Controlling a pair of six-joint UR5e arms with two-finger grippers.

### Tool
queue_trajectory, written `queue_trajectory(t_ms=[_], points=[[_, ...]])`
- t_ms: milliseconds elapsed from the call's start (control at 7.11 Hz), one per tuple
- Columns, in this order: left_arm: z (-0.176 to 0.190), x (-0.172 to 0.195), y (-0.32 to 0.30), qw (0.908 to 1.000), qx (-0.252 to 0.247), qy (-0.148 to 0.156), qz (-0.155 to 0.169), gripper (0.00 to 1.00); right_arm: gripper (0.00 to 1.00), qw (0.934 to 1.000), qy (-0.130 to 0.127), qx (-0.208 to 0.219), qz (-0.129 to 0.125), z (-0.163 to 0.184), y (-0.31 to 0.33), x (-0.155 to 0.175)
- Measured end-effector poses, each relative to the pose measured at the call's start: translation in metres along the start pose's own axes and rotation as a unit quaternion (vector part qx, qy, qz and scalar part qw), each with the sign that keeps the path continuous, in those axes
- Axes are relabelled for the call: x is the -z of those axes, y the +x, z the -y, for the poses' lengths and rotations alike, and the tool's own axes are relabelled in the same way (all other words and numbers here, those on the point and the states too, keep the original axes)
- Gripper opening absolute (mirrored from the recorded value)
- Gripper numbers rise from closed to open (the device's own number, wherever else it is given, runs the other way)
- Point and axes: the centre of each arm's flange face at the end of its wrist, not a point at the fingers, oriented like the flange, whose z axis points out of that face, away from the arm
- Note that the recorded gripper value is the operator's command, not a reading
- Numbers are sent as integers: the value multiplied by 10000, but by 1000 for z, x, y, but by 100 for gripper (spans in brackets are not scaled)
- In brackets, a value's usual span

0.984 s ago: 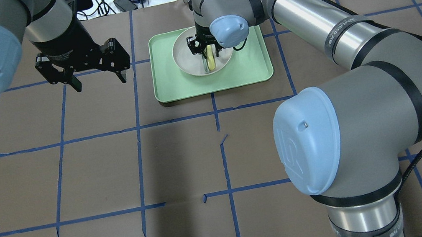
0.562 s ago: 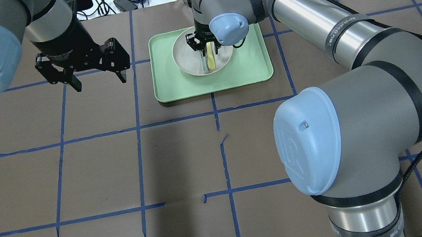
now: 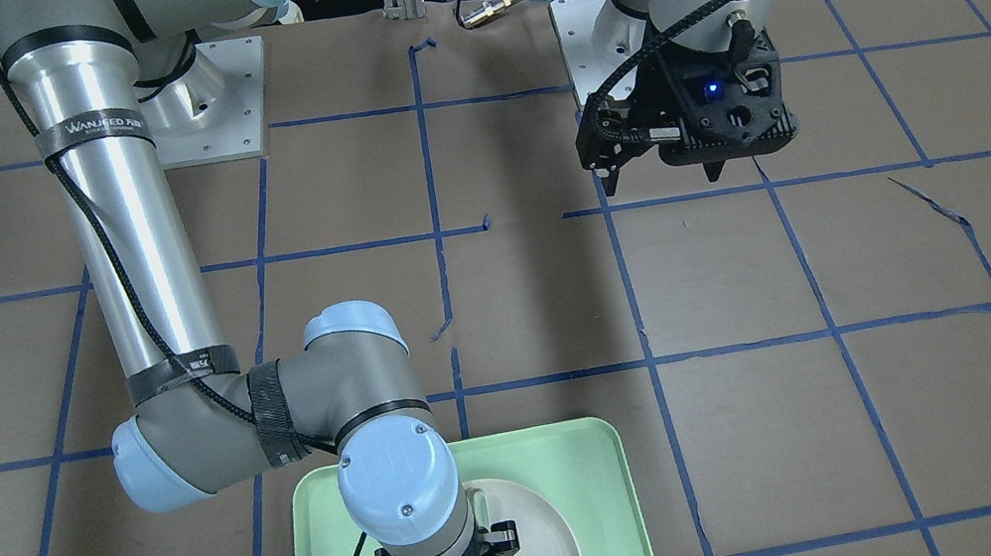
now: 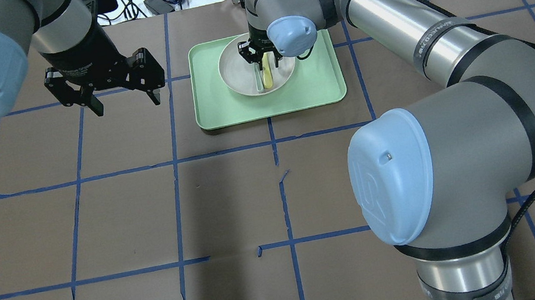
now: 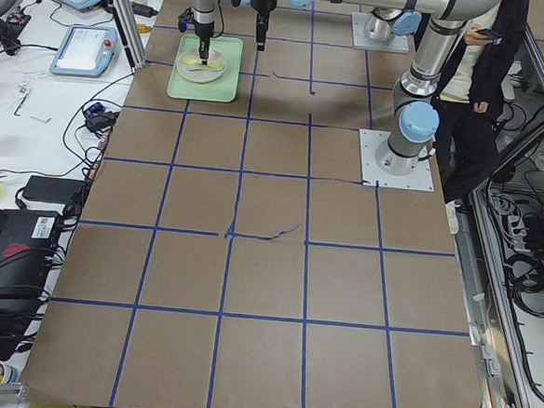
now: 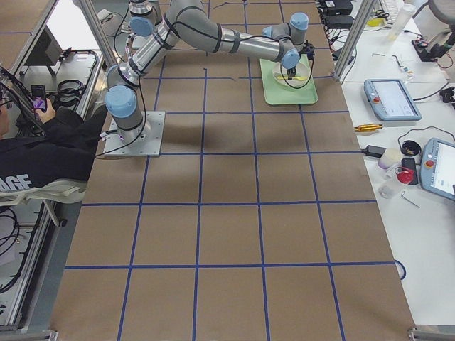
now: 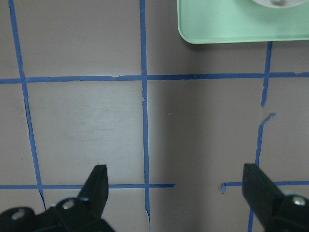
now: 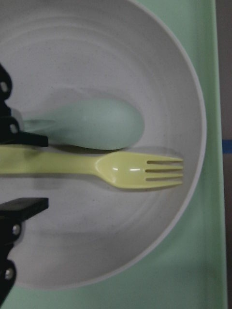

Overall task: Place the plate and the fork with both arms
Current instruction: 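Lower the right gripper and close it on the yellow fork, then carry the fork beside the plate and set it on the tray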

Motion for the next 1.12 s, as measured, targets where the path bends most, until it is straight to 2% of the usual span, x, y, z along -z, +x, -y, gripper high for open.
queue_trajectory(t_ms=[422,562,703,844,984,1125], points=[[0,0,-1,10000,10,5,-7,100,46,10000,6,-33,-24,3,3,-3],[1,1,-2,10000,13,6,-8,100,43,10000,3,-52,-6,3,2,-3],[1,1,-2,10000,19,9,-8,100,28,10000,-21,-58,13,2,2,-5],[1,1,-3,10000,26,12,-10,100,9,10000,-48,-58,18,1,1,-9],[1,1,-3,10000,30,16,-14,100,0,10000,-54,-61,26,1,1,-10],[1,2,-4,10000,35,20,-16,100,0,10000,-51,-67,39,1,1,-9]])
